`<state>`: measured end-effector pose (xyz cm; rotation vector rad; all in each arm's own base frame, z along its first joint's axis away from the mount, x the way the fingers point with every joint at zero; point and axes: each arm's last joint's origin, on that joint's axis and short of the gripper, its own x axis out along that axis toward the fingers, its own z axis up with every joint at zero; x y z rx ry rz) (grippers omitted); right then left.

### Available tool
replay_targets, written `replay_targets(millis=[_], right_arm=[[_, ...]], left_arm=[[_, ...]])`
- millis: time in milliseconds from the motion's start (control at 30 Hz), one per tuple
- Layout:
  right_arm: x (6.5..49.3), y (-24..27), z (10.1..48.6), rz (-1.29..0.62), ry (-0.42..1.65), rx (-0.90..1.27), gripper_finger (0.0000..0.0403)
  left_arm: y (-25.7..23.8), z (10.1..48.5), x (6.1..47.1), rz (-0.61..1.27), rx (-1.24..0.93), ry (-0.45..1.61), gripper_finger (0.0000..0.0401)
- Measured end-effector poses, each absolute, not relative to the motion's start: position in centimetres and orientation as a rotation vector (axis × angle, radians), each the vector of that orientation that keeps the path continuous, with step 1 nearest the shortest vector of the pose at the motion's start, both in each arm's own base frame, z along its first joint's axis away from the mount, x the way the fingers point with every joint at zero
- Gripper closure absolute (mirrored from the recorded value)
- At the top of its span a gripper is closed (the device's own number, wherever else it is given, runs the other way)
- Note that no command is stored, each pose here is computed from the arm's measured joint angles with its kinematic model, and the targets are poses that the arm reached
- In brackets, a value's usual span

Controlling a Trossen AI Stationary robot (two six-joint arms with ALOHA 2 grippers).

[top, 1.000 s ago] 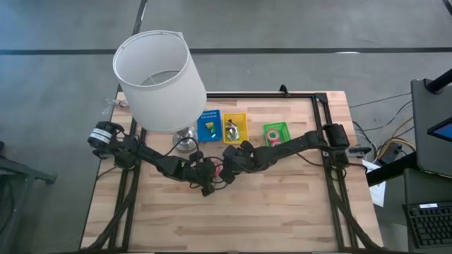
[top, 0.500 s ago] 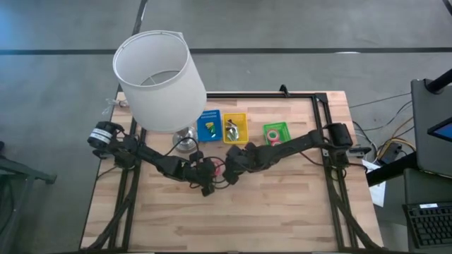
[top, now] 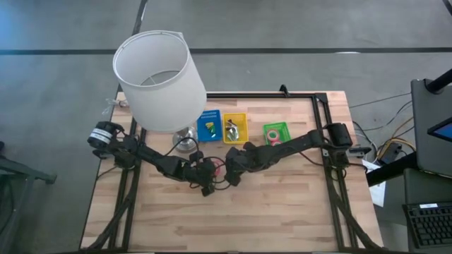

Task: Pick and place Stapler, Stapler remover, tape
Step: Put the blue tape into the green bin

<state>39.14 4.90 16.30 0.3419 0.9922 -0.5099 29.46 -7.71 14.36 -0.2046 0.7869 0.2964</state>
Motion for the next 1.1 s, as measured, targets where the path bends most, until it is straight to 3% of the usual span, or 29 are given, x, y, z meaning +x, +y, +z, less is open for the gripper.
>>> replay_targets(millis=[133, 300, 433, 733, 933, 1100], right_arm=[[39.1, 4.9, 16.3, -0.426, 1.040, 0.261, 0.0303], [38.4, 5.1, 17.5, -0.384, 1.107, 0.202, 0.0303], [37.0, 5.3, 20.8, -0.353, 1.080, 0.146, 0.0303], [29.8, 3.0, 26.8, -0.642, 1.104, -0.014, 0.0300], [26.4, 0.6, 26.4, -0.716, 1.134, 0.015, 0.0297], [24.5, -1.5, 23.6, -0.890, 1.096, 0.020, 0.0297]], left_arm=[[-7.7, 14.4, 29.5, 0.297, -0.204, 0.787, 0.0277], [-7.7, 14.4, 29.5, 0.297, -0.205, 0.786, 0.0277], [-7.7, 14.4, 29.5, 0.297, -0.205, 0.786, 0.0277], [-7.7, 14.4, 29.5, 0.297, -0.215, 0.776, 0.0277], [-7.7, 14.5, 29.6, 0.296, -0.219, 0.770, 0.0277], [-7.8, 14.5, 29.6, 0.294, -0.222, 0.763, 0.0277]])
